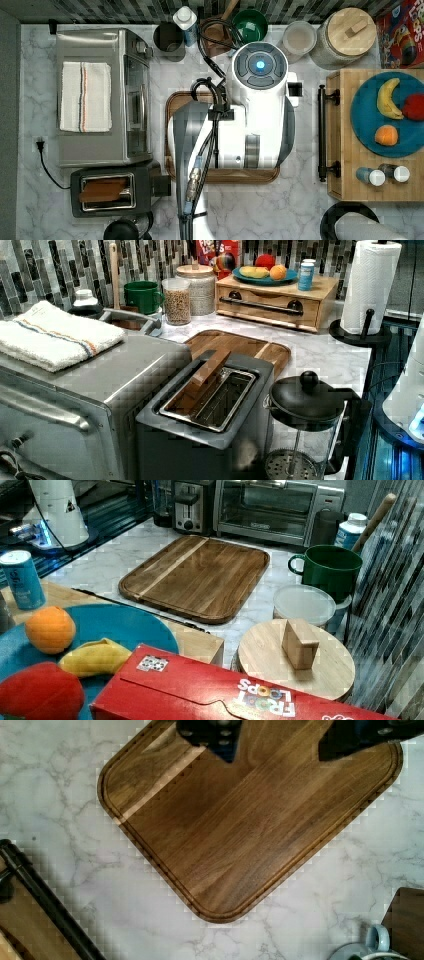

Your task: Open the drawer.

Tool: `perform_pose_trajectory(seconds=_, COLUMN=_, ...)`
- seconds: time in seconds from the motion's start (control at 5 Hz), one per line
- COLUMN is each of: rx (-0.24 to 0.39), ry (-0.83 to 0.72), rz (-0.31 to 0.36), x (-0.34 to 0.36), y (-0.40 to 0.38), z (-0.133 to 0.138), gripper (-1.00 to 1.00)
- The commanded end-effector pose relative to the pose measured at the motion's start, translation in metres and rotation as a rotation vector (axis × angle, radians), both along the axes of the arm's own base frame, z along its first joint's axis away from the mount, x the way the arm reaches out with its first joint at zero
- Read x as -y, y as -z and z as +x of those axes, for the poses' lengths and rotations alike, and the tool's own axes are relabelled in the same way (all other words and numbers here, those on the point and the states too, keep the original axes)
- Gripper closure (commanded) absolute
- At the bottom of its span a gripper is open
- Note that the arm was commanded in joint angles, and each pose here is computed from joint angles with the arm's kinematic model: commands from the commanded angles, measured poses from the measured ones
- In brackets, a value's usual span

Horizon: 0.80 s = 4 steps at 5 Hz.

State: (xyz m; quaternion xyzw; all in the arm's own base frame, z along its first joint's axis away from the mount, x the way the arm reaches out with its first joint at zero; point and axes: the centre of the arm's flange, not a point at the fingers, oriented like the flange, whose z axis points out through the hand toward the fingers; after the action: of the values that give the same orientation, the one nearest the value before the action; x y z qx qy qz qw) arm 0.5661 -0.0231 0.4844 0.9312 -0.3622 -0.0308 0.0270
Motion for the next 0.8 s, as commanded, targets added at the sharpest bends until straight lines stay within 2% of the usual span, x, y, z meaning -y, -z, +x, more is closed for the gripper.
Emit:
perform_pose_trajectory(seconds=0.2, rx=0.0, ry=0.007, rz=0.0, x=0.005, y=0.0, z=0.0, gripper=-1.0)
perform_pose_trajectory(seconds=0.6, rx=0.011, ry=-0.103, rz=-0.001, x=0.02, y=0.013, z=-0.008, gripper=-1.0)
perform_pose_trajectory(seconds=0.8, rx=-0.018, ry=-0.25, rz=0.002, x=0.046, y=0.027, z=-0.011, gripper=-1.0)
